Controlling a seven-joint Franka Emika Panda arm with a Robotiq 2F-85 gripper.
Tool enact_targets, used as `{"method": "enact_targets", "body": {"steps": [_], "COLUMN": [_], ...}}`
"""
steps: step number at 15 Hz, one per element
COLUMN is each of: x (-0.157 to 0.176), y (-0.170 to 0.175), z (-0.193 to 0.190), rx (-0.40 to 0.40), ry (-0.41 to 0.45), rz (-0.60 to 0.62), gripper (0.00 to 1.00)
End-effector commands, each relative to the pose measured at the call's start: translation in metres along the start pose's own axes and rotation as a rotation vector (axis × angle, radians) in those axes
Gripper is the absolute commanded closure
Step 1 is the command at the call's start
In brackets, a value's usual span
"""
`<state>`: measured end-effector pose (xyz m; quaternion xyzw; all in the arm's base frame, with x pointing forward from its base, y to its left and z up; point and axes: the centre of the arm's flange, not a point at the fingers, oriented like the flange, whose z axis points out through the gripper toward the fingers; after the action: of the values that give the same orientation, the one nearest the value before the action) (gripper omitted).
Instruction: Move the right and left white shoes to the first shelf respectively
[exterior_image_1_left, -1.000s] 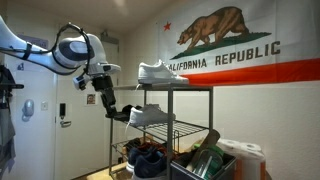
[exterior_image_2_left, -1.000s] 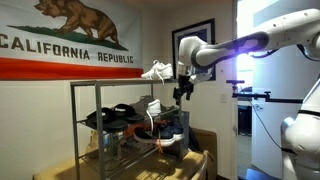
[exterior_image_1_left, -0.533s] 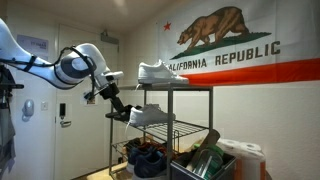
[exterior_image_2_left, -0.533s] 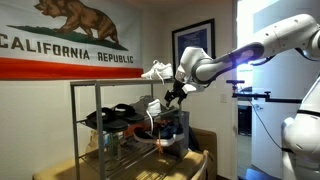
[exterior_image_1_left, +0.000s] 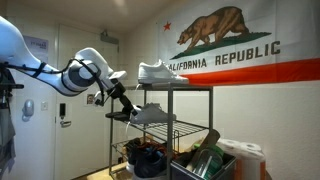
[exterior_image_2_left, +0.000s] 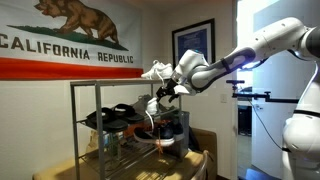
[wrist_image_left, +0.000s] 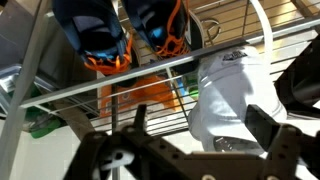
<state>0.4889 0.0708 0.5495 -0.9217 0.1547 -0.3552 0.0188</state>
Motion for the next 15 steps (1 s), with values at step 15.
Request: {"method": "enact_targets", "body": {"steps": [15], "x": [0.015], "y": [-0.015], "z": [0.016], "rx": [0.039], "ry": [0.119], "rz": [0.132], "gripper": [0.00]}}
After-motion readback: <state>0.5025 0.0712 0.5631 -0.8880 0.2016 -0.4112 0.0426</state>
